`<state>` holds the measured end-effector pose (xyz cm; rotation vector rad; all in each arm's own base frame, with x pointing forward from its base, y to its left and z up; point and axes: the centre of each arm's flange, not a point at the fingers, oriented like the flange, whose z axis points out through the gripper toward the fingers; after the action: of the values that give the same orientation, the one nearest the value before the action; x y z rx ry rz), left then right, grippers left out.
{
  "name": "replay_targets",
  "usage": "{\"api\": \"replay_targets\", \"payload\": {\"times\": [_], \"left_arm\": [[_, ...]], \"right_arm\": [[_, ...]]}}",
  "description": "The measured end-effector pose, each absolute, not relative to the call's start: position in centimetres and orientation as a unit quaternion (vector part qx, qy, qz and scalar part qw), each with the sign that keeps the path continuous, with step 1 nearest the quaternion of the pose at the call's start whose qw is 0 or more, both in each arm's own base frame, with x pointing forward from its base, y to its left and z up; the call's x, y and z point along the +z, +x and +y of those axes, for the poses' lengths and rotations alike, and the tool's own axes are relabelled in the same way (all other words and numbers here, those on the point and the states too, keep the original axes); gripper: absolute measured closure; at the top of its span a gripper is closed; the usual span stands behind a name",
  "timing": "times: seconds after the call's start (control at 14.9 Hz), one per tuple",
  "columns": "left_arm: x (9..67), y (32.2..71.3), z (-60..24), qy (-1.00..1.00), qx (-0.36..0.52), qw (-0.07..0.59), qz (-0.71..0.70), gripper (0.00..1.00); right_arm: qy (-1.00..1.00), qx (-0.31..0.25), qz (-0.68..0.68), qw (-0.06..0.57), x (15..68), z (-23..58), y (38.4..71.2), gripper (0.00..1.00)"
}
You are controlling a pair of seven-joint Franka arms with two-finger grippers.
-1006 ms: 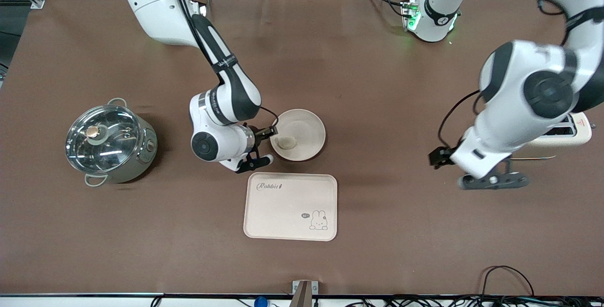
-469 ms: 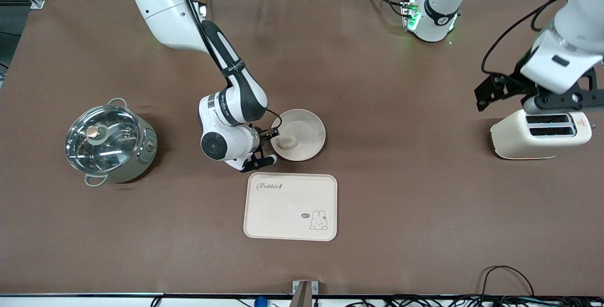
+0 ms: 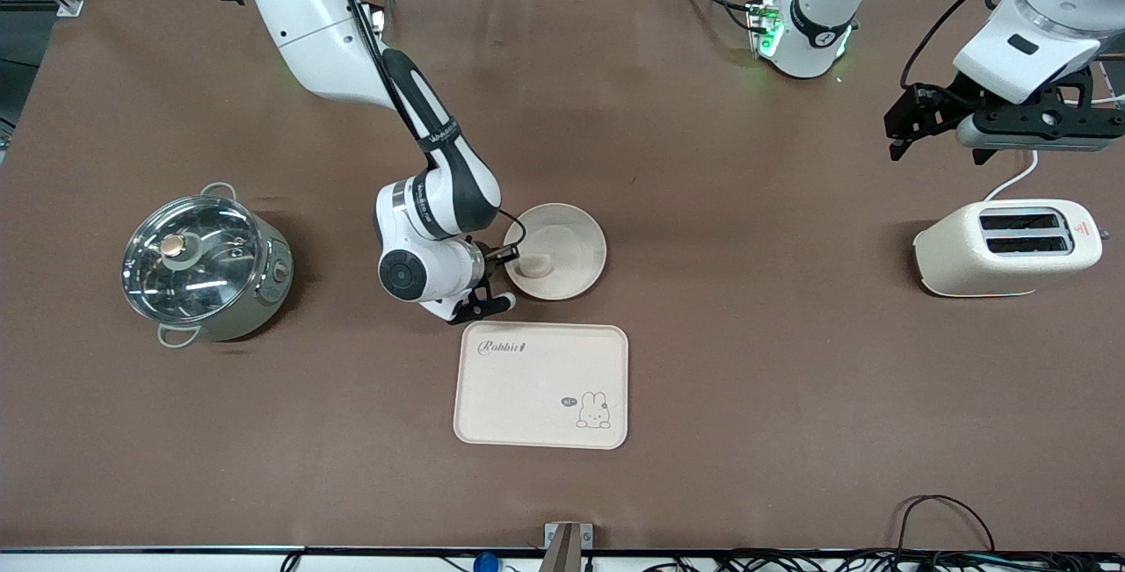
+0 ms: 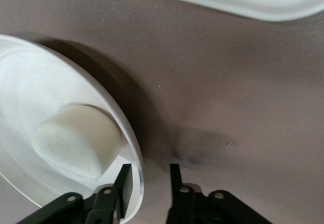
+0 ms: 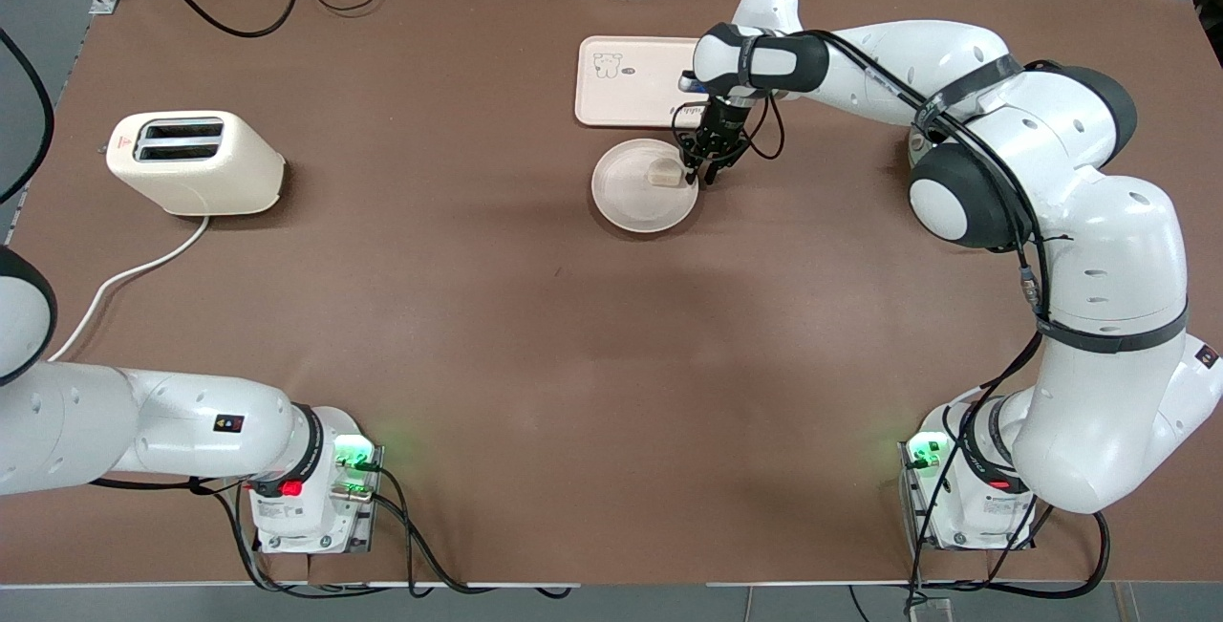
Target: Place bun in plate and plate on tray
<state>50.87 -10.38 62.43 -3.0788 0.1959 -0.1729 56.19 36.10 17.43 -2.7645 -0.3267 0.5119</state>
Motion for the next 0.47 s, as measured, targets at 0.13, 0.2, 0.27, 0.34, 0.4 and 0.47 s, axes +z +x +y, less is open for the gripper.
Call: {"api": "replay_targets", "payload": {"times": [0.13,0.2,0.27,0.34,0.4,0.47], "left_arm": [[62.6,51.1,-10.3,-0.996,-0.059,0.025,0.063,0.00],[62.8,51.2,-10.3,-0.996,-0.060,0.025,0.062,0.00],[63.0,51.5,-10.3,-0.996,-0.062,0.022,0.062,0.00],[63.2,51.8,-10.2,-0.996,-0.063,0.019,0.060,0.00],[63.3,52.1,-10.0,-0.996,-0.064,0.017,0.057,0.00],[63.4,52.4,-9.6,-0.996,-0.065,0.015,0.053,0.00]], "right_arm": [[-0.964,0.180,-0.112,0.160,17.3,36.3,56.1,0.70],[-0.964,0.180,-0.111,0.161,17.4,36.4,56.1,0.70],[-0.964,0.180,-0.109,0.163,17.4,36.4,56.1,0.75],[-0.964,0.180,-0.108,0.164,17.4,36.4,56.1,0.76],[-0.964,0.180,-0.108,0.165,17.4,36.4,56.1,0.82],[-0.964,0.180,-0.108,0.165,17.4,36.4,56.1,0.85]]}}
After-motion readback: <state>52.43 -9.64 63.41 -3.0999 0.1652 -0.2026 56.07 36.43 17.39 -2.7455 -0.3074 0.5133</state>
